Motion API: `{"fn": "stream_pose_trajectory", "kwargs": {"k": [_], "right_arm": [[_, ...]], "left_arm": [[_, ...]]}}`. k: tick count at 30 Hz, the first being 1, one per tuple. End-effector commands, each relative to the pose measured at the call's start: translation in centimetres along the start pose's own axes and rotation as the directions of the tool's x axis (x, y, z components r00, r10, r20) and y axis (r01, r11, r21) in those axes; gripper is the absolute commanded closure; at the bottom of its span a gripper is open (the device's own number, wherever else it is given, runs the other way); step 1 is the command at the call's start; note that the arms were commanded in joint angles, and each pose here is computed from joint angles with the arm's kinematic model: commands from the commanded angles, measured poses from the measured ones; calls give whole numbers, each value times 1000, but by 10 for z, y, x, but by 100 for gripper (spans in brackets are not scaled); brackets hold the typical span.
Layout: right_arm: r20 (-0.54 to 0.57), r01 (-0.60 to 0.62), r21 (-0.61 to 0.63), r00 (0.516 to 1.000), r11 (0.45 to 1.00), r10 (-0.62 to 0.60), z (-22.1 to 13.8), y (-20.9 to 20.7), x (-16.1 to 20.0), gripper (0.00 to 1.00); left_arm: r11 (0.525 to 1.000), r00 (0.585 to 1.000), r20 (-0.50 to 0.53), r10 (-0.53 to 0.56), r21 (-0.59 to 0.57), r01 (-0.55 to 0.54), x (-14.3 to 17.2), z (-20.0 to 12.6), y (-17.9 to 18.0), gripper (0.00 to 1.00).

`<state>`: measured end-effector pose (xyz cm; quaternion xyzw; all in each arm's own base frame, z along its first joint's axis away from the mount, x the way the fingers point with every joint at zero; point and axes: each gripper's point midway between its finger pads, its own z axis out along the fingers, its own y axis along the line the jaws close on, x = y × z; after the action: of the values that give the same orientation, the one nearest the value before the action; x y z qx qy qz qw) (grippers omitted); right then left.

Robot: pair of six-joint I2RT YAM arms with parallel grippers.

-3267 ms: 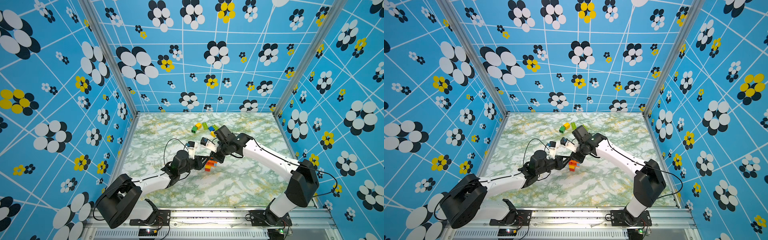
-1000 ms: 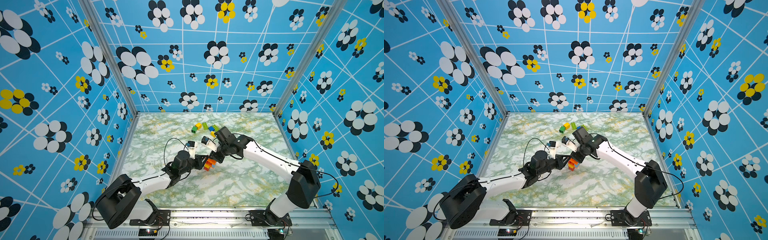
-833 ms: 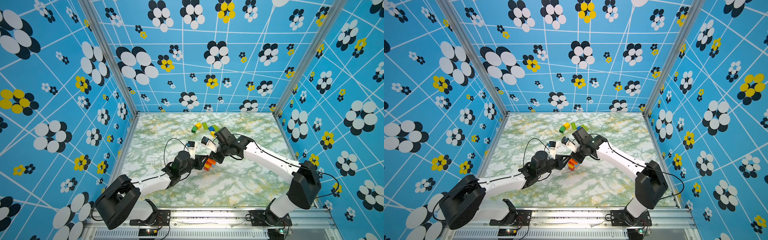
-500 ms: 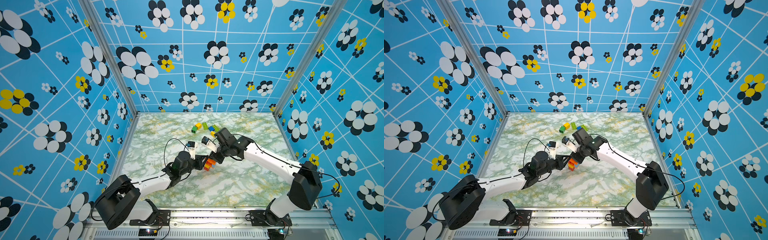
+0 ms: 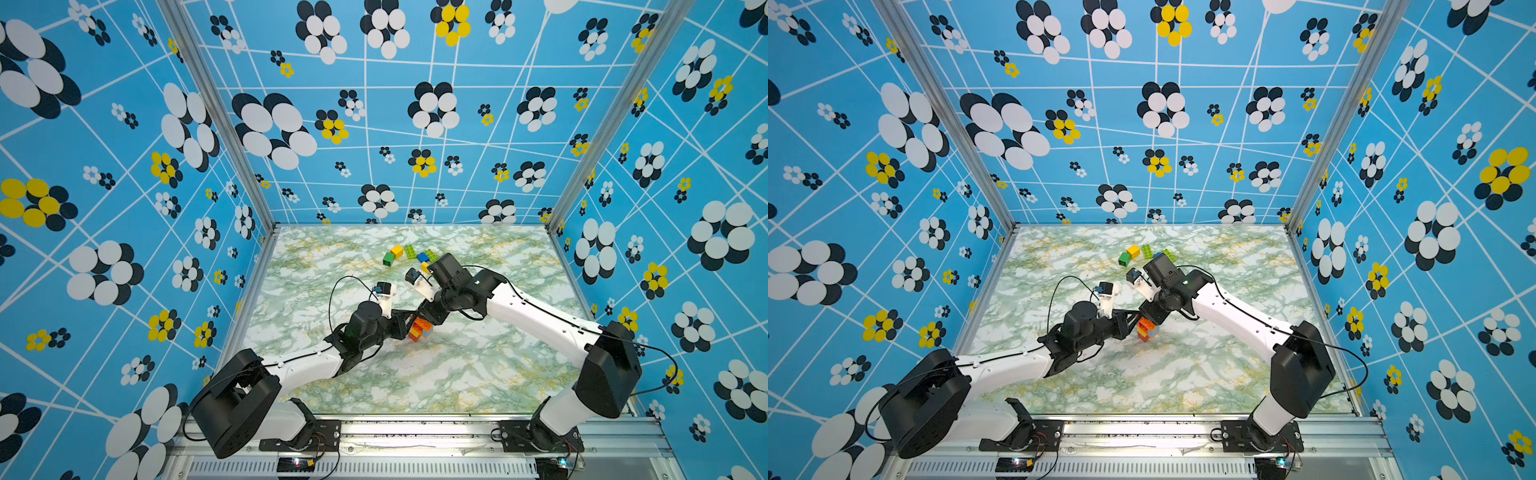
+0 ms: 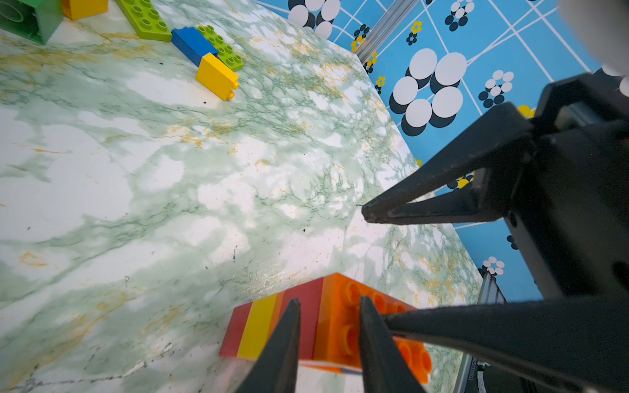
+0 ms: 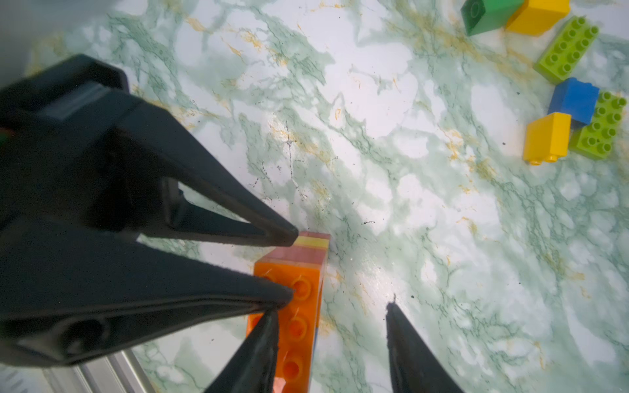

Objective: Assemble the letter p with lego
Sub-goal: Assemble the lego brick with the lego brick, then pick up the lego brick from the center of the board.

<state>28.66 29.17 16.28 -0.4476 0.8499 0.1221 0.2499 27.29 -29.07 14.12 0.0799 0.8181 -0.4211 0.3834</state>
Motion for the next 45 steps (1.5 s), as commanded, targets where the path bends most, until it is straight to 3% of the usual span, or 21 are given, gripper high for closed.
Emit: {"fn": "stream_pose_trajectory", "kwargs": {"k": [1, 20, 30, 37, 45], "right_arm": [[149, 6, -45, 989, 999, 1, -19, 10, -22, 47], [96, -25, -24, 995, 999, 27, -10, 22, 40, 43], [54, -25, -4, 998, 1000, 26, 0, 21, 46, 57], [35, -29, 0, 999, 1000, 29, 3, 22, 50, 58], [29, -32, -11, 999, 999, 32, 5, 24, 45, 72]], "left_arm": [[988, 952, -301, -49, -154, 2, 86, -8, 46, 69], [987, 960, -274, -61, -160, 17, 79, -4, 48, 68], [985, 963, -261, -67, -172, 21, 77, -7, 50, 68], [984, 964, -256, -70, -176, 25, 76, -7, 51, 67], [985, 967, -247, -66, -171, 24, 72, -8, 48, 61]]}}
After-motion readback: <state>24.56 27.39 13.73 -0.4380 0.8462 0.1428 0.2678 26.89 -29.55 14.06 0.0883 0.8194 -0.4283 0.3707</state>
